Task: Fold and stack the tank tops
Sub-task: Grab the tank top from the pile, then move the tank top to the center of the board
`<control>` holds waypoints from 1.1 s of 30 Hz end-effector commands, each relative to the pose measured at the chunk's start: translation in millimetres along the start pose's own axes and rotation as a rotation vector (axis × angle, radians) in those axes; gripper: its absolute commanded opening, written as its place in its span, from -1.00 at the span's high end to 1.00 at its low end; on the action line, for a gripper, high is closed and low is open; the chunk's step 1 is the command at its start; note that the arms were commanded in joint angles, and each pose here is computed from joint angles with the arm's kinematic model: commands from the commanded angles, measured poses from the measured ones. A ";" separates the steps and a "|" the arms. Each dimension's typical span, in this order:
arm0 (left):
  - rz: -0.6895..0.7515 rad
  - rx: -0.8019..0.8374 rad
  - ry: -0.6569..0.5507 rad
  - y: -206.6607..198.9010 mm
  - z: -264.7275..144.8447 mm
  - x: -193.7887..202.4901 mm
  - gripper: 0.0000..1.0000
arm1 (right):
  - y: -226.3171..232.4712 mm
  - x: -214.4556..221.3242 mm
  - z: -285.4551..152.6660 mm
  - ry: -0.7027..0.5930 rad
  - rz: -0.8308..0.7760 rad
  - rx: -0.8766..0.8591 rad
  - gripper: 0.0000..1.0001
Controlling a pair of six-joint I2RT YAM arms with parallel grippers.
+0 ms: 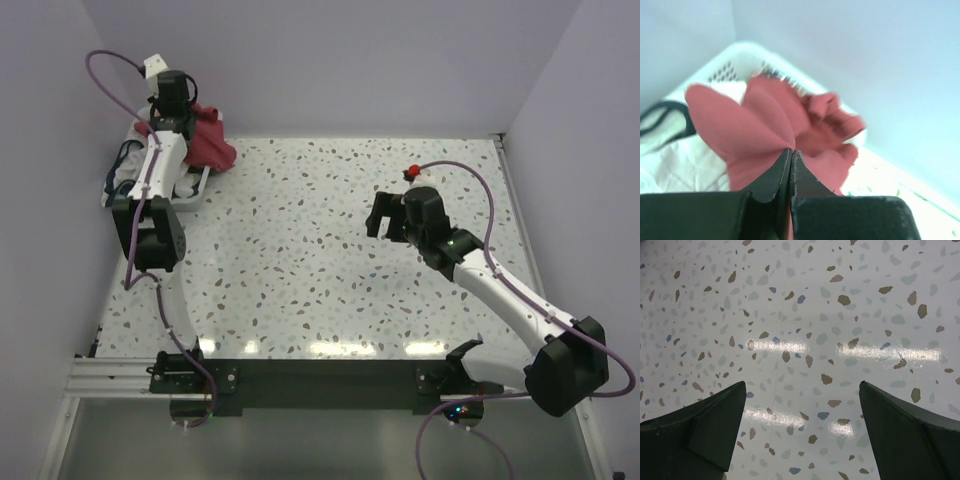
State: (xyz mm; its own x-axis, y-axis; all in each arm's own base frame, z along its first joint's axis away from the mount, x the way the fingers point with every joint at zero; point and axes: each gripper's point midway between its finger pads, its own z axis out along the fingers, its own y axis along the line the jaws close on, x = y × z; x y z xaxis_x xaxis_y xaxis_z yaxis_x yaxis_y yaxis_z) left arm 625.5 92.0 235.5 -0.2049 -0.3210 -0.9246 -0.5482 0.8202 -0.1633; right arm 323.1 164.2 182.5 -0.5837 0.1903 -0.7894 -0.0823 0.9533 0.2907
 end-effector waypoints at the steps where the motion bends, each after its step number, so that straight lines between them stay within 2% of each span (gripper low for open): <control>1: -0.093 0.160 -0.213 -29.6 -59.0 -105.9 1.00 | 10.8 -25.8 -1.0 -0.070 -0.002 -0.023 -0.97; 5: -0.082 0.250 -0.304 -63.4 -113.5 -148.2 1.00 | 12.1 -35.3 -1.3 -0.084 -0.002 -0.011 -0.97; 11: -0.058 0.458 -0.422 -137.9 -235.9 -184.0 1.00 | 13.3 -65.1 -9.8 -0.149 0.007 0.023 -0.97; 13: -0.072 0.513 -0.453 -147.9 -272.6 -194.8 1.00 | 13.3 -72.6 -14.3 -0.169 0.009 0.028 -0.97; 14: -0.066 0.570 -0.451 -166.3 -297.2 -188.8 1.00 | 12.8 -78.3 -17.7 -0.185 0.014 0.036 -0.97; 18: -0.082 0.679 -0.478 -181.5 -370.9 -192.5 1.00 | 8.2 -90.1 -31.4 -0.228 0.028 0.058 -0.97; 21: -0.102 0.719 -0.400 -186.6 -379.3 -157.1 1.00 | 2.2 -93.1 -42.4 -0.255 0.043 0.074 -0.97; 23: -0.083 0.682 -0.312 -171.5 -365.0 -112.8 1.00 | -3.5 -87.9 -47.0 -0.254 0.052 0.088 -0.97; 24: -0.116 0.671 -0.291 -166.8 -359.9 -98.4 0.85 | -6.3 -84.6 -47.4 -0.251 0.054 0.096 -0.97; 25: -0.075 0.627 -0.221 -153.1 -342.5 -52.2 0.67 | -10.0 -82.9 -48.4 -0.254 0.055 0.112 -0.97; 26: -0.074 0.605 -0.178 -145.1 -331.4 -30.0 0.50 | -15.9 -74.3 -46.8 -0.236 0.048 0.131 -0.97; 27: -0.104 0.605 -0.124 -141.3 -324.2 -8.1 0.00 | -19.8 -72.2 -47.8 -0.237 0.050 0.144 -0.97; 28: -0.065 0.623 -0.027 -135.9 -313.9 38.0 -0.20 | -24.3 -68.5 -47.3 -0.232 0.040 0.162 -0.97; 29: -0.102 0.603 0.031 -127.2 -301.0 55.1 -0.42 | -28.3 -61.2 -45.0 -0.217 0.031 0.173 -0.97; 31: -0.082 0.618 0.145 -116.5 -291.6 101.1 -0.49 | -33.0 -52.3 -41.1 -0.193 0.020 0.191 -0.97; 33: -0.090 0.618 0.178 -109.2 -292.1 115.5 -0.52 | -38.3 -41.6 -35.8 -0.167 0.009 0.209 -0.97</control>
State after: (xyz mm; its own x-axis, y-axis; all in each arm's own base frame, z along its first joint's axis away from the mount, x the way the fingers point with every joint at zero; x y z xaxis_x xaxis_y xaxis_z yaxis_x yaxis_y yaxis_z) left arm 431.9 -163.5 265.8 -0.2923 -0.3235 -0.9000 -0.0256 0.9434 -0.3308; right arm 325.2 121.6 242.3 -0.4108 0.2465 -0.8778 0.0555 0.9677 0.2458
